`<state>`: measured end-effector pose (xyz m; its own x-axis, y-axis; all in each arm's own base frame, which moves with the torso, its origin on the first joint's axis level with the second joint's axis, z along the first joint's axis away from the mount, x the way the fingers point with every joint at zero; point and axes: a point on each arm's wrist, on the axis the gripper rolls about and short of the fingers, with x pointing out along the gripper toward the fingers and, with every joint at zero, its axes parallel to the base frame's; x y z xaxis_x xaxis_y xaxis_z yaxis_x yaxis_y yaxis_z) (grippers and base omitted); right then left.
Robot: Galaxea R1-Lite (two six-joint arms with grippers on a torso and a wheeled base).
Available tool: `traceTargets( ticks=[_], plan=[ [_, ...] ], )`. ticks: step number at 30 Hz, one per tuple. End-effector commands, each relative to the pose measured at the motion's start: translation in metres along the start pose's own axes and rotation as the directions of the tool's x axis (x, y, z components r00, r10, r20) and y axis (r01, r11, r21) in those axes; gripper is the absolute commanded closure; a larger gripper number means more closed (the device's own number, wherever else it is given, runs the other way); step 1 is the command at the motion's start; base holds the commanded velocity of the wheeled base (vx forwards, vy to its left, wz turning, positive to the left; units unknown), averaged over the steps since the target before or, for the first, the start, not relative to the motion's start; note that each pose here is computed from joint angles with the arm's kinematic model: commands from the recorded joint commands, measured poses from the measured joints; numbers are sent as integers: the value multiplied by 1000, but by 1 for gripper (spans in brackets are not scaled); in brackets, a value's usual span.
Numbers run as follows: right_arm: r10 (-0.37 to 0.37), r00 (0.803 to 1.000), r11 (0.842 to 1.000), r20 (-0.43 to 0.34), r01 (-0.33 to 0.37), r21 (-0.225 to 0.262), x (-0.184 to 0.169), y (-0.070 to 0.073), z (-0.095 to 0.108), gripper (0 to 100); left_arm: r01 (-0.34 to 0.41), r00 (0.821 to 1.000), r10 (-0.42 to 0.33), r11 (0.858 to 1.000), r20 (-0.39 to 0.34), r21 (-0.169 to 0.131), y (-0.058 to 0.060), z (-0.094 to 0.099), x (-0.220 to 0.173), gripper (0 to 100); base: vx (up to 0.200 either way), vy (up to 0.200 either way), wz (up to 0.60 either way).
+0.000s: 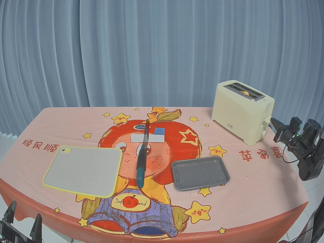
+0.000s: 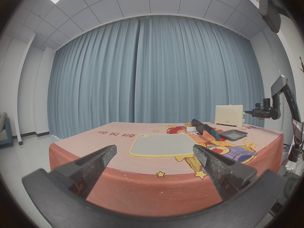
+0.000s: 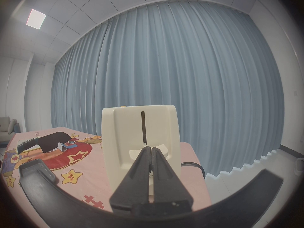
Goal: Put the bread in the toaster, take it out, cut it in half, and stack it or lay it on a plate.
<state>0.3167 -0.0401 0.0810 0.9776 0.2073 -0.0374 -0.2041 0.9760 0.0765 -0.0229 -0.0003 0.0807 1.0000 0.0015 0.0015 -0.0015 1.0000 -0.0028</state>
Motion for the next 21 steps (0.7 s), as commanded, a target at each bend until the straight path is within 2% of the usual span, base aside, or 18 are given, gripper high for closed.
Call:
traceTargets(
  ticks=[1, 21],
  plan=[
    [1, 1000, 1000, -9, -1, 0, 0, 0, -4, 100, -2, 1000, 2, 1000, -1, 0, 0, -5, 0, 0, 0, 0, 0],
    [0, 1000, 1000, -30, 0, 1, 0, 0, -10, 100, -2, 1000, 2, 1000, -1, 0, 0, -5, 0, 0, 0, 0, 0]
  ],
)
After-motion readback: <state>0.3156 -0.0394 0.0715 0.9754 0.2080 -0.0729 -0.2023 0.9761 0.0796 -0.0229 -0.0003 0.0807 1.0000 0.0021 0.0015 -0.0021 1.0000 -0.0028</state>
